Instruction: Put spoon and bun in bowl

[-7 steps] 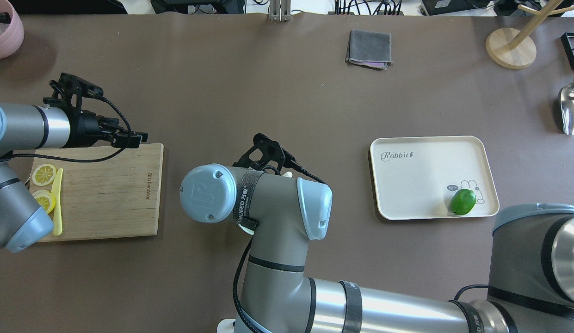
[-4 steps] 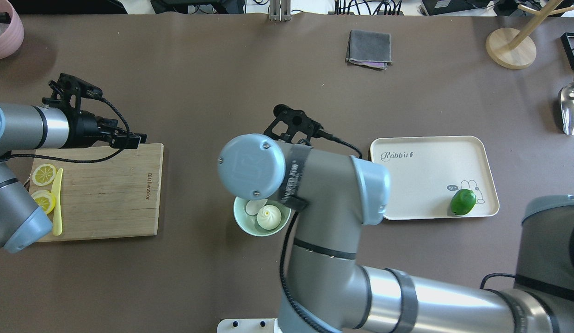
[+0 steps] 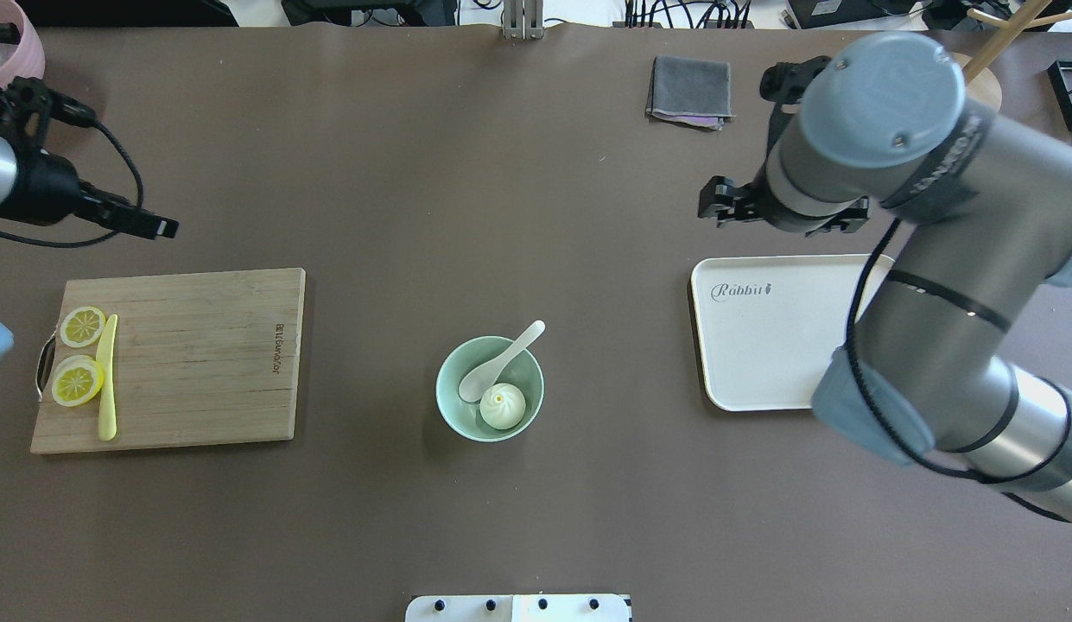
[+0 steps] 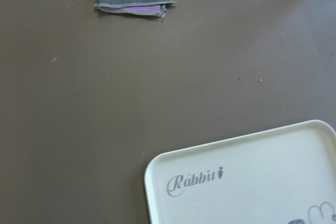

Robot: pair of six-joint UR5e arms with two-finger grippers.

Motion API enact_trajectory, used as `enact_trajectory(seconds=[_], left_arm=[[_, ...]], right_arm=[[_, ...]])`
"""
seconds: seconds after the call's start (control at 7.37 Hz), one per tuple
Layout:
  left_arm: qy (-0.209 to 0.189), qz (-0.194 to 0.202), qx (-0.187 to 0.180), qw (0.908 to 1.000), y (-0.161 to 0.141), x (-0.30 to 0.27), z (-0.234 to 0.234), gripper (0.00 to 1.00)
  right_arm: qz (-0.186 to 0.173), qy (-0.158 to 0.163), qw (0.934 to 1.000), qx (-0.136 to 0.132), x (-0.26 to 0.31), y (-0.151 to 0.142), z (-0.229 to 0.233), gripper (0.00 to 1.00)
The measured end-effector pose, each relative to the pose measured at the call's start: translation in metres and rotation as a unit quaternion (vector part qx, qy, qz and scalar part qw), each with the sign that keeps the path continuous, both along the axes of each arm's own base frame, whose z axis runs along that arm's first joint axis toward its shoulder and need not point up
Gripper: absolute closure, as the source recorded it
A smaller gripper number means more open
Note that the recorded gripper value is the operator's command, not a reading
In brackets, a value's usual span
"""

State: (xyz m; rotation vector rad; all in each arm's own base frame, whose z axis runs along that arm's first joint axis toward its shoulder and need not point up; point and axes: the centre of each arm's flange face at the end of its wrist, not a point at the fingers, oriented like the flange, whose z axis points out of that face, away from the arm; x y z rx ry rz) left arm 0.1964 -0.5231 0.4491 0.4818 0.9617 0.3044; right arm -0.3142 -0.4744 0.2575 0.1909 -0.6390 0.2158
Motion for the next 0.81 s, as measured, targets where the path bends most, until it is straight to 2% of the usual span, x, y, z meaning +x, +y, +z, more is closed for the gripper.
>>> enact_trajectory(seconds=[0.27, 0.41, 0.68, 0.81], left_arm=[[-0.048, 0.032, 0.008, 0.9983, -0.021, -0.111, 0.034, 0.02], [-0.078, 0.038, 0.002, 0.9963, -0.013, -0.160, 0.070, 0.02], [-0.103, 0.022, -0.054, 0.9929, 0.013, -0.223, 0.126, 0.02], [-0.109, 0.015, -0.074, 0.9912, 0.032, -0.237, 0.148, 0.02]], right_arm=[[-0.078, 0.006, 0.9968, 0.019, 0.088, -0.024, 0.093, 0.00], [-0.112, 0.012, 0.9934, 0.021, 0.130, -0.030, 0.135, 0.00], [-0.172, 0.010, 0.9849, 0.021, 0.214, -0.029, 0.212, 0.00], [-0.194, -0.001, 0.9808, 0.020, 0.256, -0.022, 0.250, 0.00]])
